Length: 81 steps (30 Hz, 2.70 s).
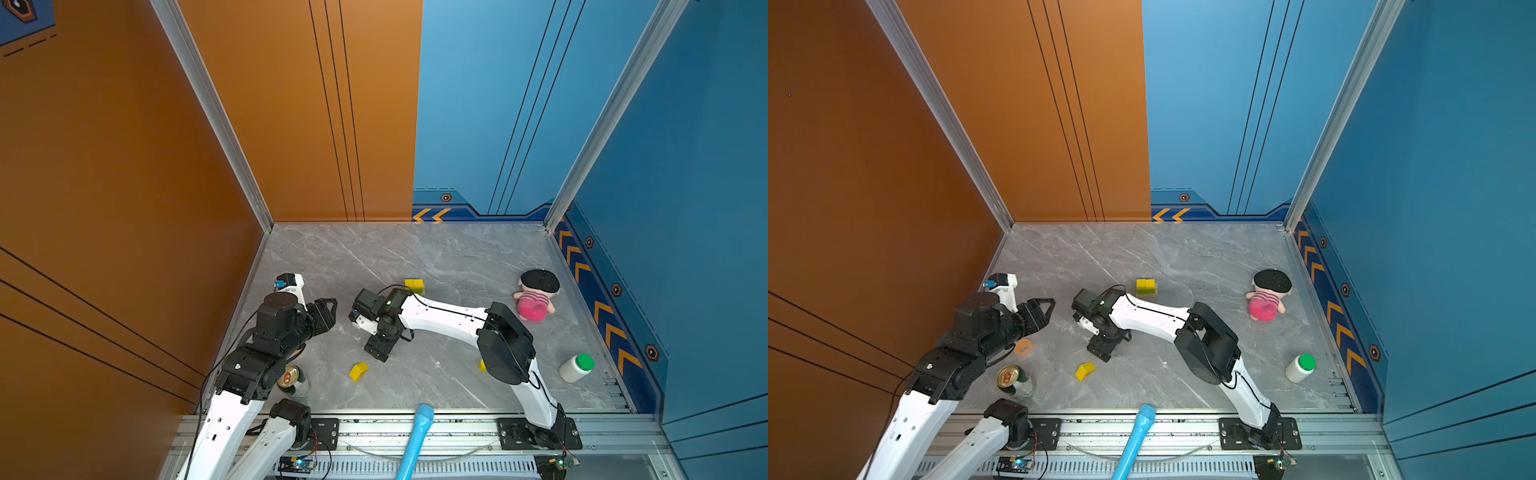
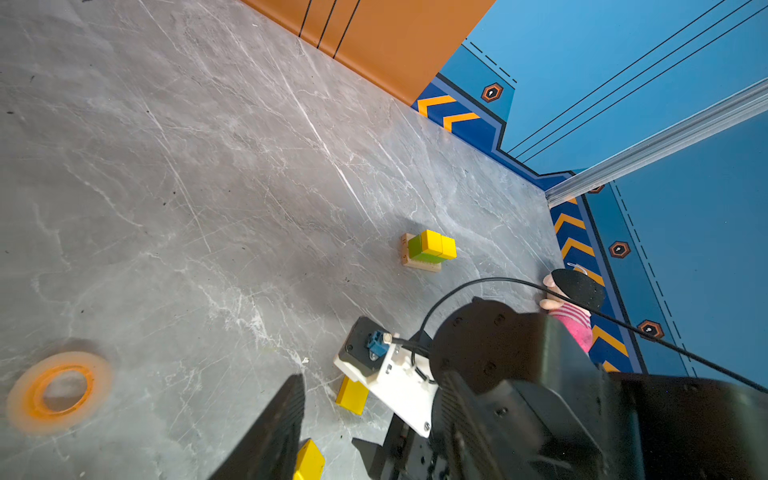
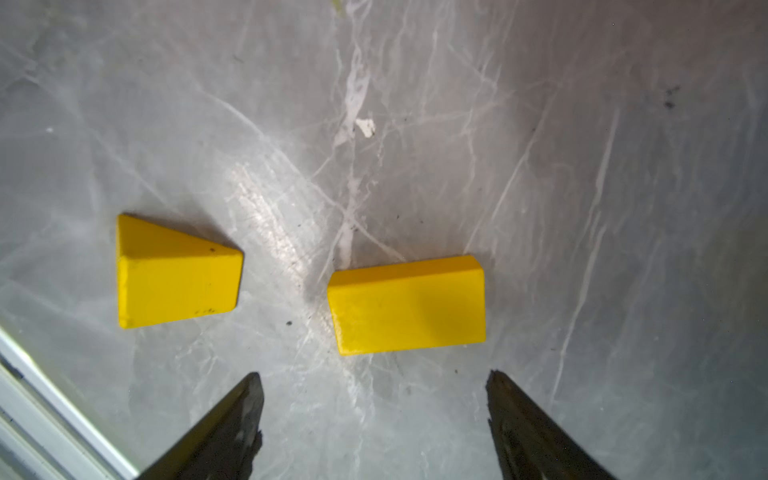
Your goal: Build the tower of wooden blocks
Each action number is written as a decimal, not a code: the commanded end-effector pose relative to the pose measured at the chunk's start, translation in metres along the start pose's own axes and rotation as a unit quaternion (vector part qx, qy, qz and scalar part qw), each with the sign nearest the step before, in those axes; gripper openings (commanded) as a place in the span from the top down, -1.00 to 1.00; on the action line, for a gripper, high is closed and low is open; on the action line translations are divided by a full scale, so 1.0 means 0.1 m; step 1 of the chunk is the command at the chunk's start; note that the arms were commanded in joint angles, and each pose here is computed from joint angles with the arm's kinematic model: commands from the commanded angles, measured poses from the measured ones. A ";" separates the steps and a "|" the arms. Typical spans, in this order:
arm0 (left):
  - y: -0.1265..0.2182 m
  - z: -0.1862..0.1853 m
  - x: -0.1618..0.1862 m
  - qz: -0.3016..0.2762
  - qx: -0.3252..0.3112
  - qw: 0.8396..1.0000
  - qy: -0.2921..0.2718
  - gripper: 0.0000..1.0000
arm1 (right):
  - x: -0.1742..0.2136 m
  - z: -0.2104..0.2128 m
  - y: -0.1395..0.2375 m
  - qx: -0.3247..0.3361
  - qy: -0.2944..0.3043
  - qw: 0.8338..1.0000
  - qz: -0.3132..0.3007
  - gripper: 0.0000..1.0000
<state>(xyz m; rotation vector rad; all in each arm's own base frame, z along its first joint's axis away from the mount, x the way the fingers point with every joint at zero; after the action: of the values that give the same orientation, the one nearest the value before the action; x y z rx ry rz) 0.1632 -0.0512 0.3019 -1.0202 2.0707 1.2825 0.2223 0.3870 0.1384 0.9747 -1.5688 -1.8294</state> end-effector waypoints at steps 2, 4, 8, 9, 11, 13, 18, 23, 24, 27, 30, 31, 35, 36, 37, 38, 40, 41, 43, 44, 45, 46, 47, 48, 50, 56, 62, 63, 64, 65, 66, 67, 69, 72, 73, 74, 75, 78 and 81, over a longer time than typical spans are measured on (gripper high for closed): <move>0.04 0.04 -0.03 -0.011 -0.019 1.000 -0.008 -0.10 | -0.15 -0.07 0.03 -0.005 -0.002 1.000 -0.021 -0.71; 0.05 0.04 -0.04 -0.013 -0.017 1.000 -0.009 -0.10 | -0.16 -0.09 0.00 -0.005 -0.004 1.000 -0.021 -0.71; 0.05 0.05 -0.05 -0.014 -0.019 1.000 -0.009 -0.10 | -0.17 -0.12 -0.04 -0.004 -0.010 1.000 -0.018 -0.69; 0.05 0.05 -0.05 -0.013 -0.020 1.000 -0.008 -0.10 | -0.17 -0.12 -0.05 -0.002 -0.009 1.000 -0.017 -0.69; 0.05 0.04 -0.06 -0.014 -0.018 1.000 -0.008 -0.10 | -0.16 -0.13 -0.06 -0.001 -0.006 1.000 -0.015 -0.68; 0.05 0.04 -0.06 -0.015 -0.017 1.000 -0.007 -0.10 | -0.16 -0.13 -0.08 -0.003 -0.004 1.000 -0.013 -0.68; 0.04 0.03 -0.07 -0.014 -0.012 1.000 -0.007 -0.10 | -0.14 -0.11 -0.12 -0.021 -0.002 1.000 -0.006 -0.68; 0.04 0.03 -0.08 -0.014 -0.013 1.000 -0.007 -0.10 | -0.12 -0.13 -0.19 -0.019 -0.001 1.000 0.003 -0.68; 0.03 0.03 -0.08 -0.012 -0.012 1.000 -0.007 -0.10 | -0.13 -0.13 -0.19 -0.018 -0.002 1.000 0.003 -0.68; 0.04 0.02 -0.09 -0.012 -0.010 1.000 -0.008 -0.10 | -0.13 -0.14 -0.19 -0.014 -0.002 1.000 0.002 -0.68; 0.02 0.02 -0.10 -0.011 -0.012 1.000 -0.008 -0.10 | -0.13 -0.15 -0.19 -0.013 -0.003 1.000 0.002 -0.67; 0.02 0.02 -0.10 -0.011 -0.011 1.000 -0.009 -0.10 | -0.13 -0.16 -0.20 -0.013 -0.005 1.000 0.003 -0.66; 0.03 0.02 -0.10 -0.011 -0.011 1.000 -0.008 -0.10 | -0.13 -0.15 -0.21 -0.015 -0.007 1.000 0.005 -0.58; 0.03 0.02 -0.09 -0.011 -0.011 1.000 -0.008 -0.09 | -0.12 -0.15 -0.21 -0.016 -0.007 1.000 0.005 -0.56; 0.03 0.03 -0.09 -0.011 -0.011 1.000 -0.008 -0.10 | -0.12 -0.15 -0.22 -0.015 -0.007 1.000 0.007 -0.53; 0.03 0.02 -0.10 -0.012 -0.011 1.000 -0.009 -0.09 | -0.12 -0.15 -0.22 -0.015 -0.007 1.000 0.008 -0.49; 0.03 0.03 -0.09 -0.012 -0.011 1.000 -0.008 -0.10 | -0.11 -0.14 -0.22 -0.013 -0.008 1.000 0.009 -0.41; 0.03 0.03 -0.09 -0.012 -0.011 1.000 -0.008 -0.10 | -0.11 -0.14 -0.22 -0.012 -0.008 1.000 0.010 -0.36; 0.03 0.02 -0.09 -0.013 -0.009 1.000 -0.008 -0.10 | -0.10 -0.13 -0.22 -0.009 -0.006 1.000 0.010 -0.29; 0.03 0.03 -0.09 -0.012 -0.010 1.000 -0.008 -0.09 | -0.10 -0.13 -0.22 -0.006 -0.007 1.000 0.010 -0.28; 0.03 0.03 -0.09 -0.012 -0.010 1.000 -0.008 -0.10 | -0.10 -0.13 -0.21 -0.003 -0.008 1.000 0.010 -0.27; 0.03 0.03 -0.09 -0.012 -0.009 1.000 -0.008 -0.09 | -0.10 -0.13 -0.20 -0.001 -0.009 1.000 0.010 -0.25; 0.04 0.03 -0.09 -0.013 -0.009 1.000 -0.007 -0.10 | -0.10 -0.13 -0.18 0.000 -0.011 1.000 0.009 -0.22; 0.04 0.03 -0.09 -0.013 -0.009 1.000 -0.007 -0.09 | -0.10 -0.13 -0.18 0.002 -0.013 1.000 0.009 -0.21; 0.04 0.03 -0.09 -0.013 -0.008 1.000 -0.007 -0.10 | -0.11 -0.13 -0.14 0.009 -0.023 1.000 0.006 -0.14; 0.03 0.02 -0.09 -0.013 -0.001 1.000 -0.006 -0.09 | -0.13 -0.11 0.01 0.015 -0.056 0.998 -0.006 -0.07; 0.03 0.01 -0.10 -0.016 0.004 1.000 -0.008 -0.10 | -0.18 -0.14 0.22 0.010 -0.114 0.993 -0.015 -0.06; 0.03 0.00 -0.11 -0.016 0.004 1.000 -0.008 -0.09 | -0.19 -0.15 0.25 0.006 -0.122 0.992 -0.016 -0.07; 0.03 0.00 -0.11 -0.017 0.004 1.000 -0.009 -0.10 | -0.19 -0.16 0.30 0.004 -0.131 0.991 -0.017 -0.06; 0.03 0.00 -0.11 -0.018 0.004 1.000 -0.010 -0.09 | -0.20 -0.16 0.35 0.004 -0.140 0.990 -0.019 -0.06; 0.04 0.00 -0.12 -0.020 0.004 1.000 -0.010 -0.10 | -0.21 -0.17 0.39 0.007 -0.148 0.989 -0.021 -0.06; 0.05 0.00 -0.13 -0.022 0.005 1.000 -0.012 -0.10 | -0.21 -0.17 0.43 0.009 -0.156 0.987 -0.024 -0.06; 0.06 0.00 -0.14 -0.026 0.003 1.000 -0.016 -0.10 | -0.22 -0.20 0.51 0.012 -0.175 0.984 -0.031 -0.06; 0.05 0.00 -0.16 -0.028 -0.002 0.999 -0.023 -0.10 | -0.23 -0.27 0.63 0.013 -0.207 0.977 -0.040 -0.06; 0.04 -0.01 -0.17 -0.028 -0.001 0.999 -0.026 -0.10 | -0.24 -0.31 0.67 0.015 -0.218 0.975 -0.042 -0.06; 0.03 -0.01 -0.17 -0.027 -0.001 0.999 -0.028 -0.10 | -0.25 -0.35 0.70 0.018 -0.227 0.973 -0.043 -0.05; 0.02 -0.02 -0.18 -0.026 0.001 0.999 -0.031 -0.10 | -0.25 -0.39 0.74 0.023 -0.237 0.970 -0.046 -0.06; -0.03 -0.02 -0.20 -0.025 0.002 0.999 -0.039 -0.10 | -0.25 -0.52 0.84 0.036 -0.265 0.962 -0.051 -0.06; -0.08 -0.03 -0.21 -0.020 0.004 0.999 -0.049 -0.10 | -0.23 -0.70 0.88 0.052 -0.295 0.953 -0.049 -0.06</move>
<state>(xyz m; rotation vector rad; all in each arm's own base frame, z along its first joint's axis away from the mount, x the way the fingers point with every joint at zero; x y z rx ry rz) 0.1777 -0.0490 0.3041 -0.9840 2.0153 1.3097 0.2807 0.3673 0.2029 0.6308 -1.8894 -2.2380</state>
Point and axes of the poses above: each gripper's point midway between its finger pads, its own y axis back along the fingers, its own z axis along the line the jaws close on, x = y × z, the point moved 9 cm from there along y, back along the fingers, and after that the axes turned 8 degrees about -y, right-handed, at the moved point
